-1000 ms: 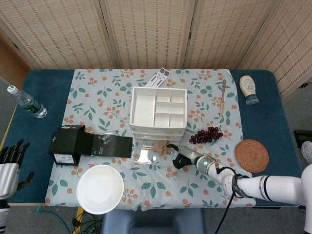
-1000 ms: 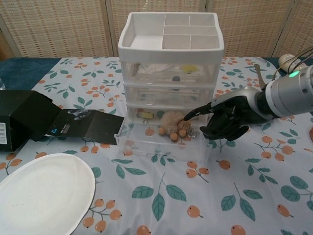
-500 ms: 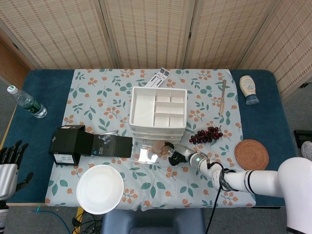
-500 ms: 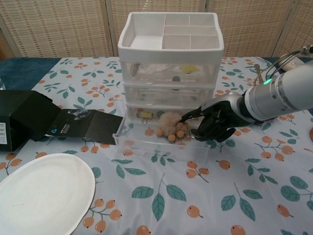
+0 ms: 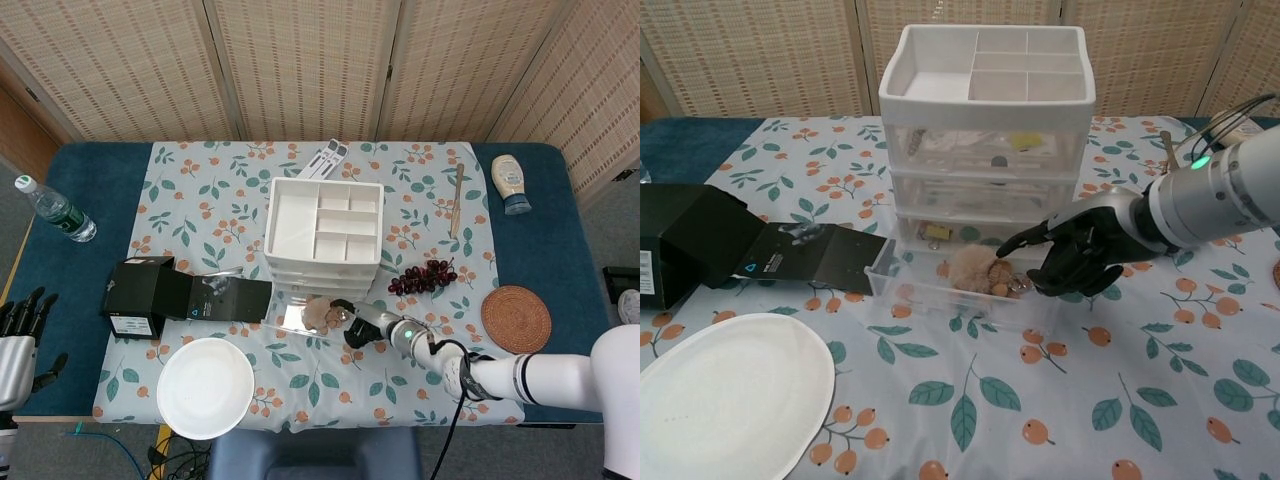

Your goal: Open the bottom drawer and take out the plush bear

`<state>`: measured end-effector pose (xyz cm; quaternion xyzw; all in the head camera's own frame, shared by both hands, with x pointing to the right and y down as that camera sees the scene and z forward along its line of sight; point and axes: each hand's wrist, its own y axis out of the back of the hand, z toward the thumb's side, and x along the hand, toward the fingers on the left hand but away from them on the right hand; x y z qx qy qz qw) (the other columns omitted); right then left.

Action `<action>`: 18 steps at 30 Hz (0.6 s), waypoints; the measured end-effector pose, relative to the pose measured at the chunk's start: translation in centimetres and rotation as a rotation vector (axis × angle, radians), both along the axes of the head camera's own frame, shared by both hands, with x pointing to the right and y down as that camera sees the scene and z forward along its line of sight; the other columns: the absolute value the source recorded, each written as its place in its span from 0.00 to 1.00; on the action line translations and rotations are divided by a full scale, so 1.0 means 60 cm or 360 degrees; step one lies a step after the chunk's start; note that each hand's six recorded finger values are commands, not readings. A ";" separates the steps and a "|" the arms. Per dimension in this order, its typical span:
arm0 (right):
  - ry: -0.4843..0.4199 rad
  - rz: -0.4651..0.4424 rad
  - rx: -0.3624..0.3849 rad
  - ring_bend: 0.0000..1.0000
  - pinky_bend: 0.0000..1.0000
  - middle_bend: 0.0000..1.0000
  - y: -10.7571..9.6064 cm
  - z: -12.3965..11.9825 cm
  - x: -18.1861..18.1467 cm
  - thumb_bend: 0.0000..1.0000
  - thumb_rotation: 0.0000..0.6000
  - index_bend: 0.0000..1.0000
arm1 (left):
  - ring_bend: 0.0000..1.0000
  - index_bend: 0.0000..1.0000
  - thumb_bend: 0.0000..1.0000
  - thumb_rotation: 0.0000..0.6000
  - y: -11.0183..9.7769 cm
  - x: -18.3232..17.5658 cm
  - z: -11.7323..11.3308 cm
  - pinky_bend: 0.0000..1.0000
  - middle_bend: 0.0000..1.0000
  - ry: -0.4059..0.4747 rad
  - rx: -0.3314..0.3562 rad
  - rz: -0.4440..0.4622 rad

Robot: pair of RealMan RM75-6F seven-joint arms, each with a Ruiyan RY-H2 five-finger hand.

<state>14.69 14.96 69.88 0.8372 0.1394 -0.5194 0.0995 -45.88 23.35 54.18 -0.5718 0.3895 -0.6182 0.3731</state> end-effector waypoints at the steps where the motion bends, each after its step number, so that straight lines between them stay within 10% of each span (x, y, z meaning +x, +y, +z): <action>1: 0.0002 -0.0004 0.0011 1.00 1.00 0.83 -0.001 -0.003 0.003 0.68 1.00 0.00 | 0.12 0.10 0.26 1.00 0.000 0.000 0.000 0.09 0.07 0.0000 -0.0001 0.0000; 18: -0.0005 -0.0475 0.0553 1.00 1.00 0.89 -0.043 -0.082 -0.007 0.46 1.00 0.08 | 0.12 0.10 0.26 1.00 0.000 0.004 -0.003 0.09 0.07 0.0028 0.0026 0.0006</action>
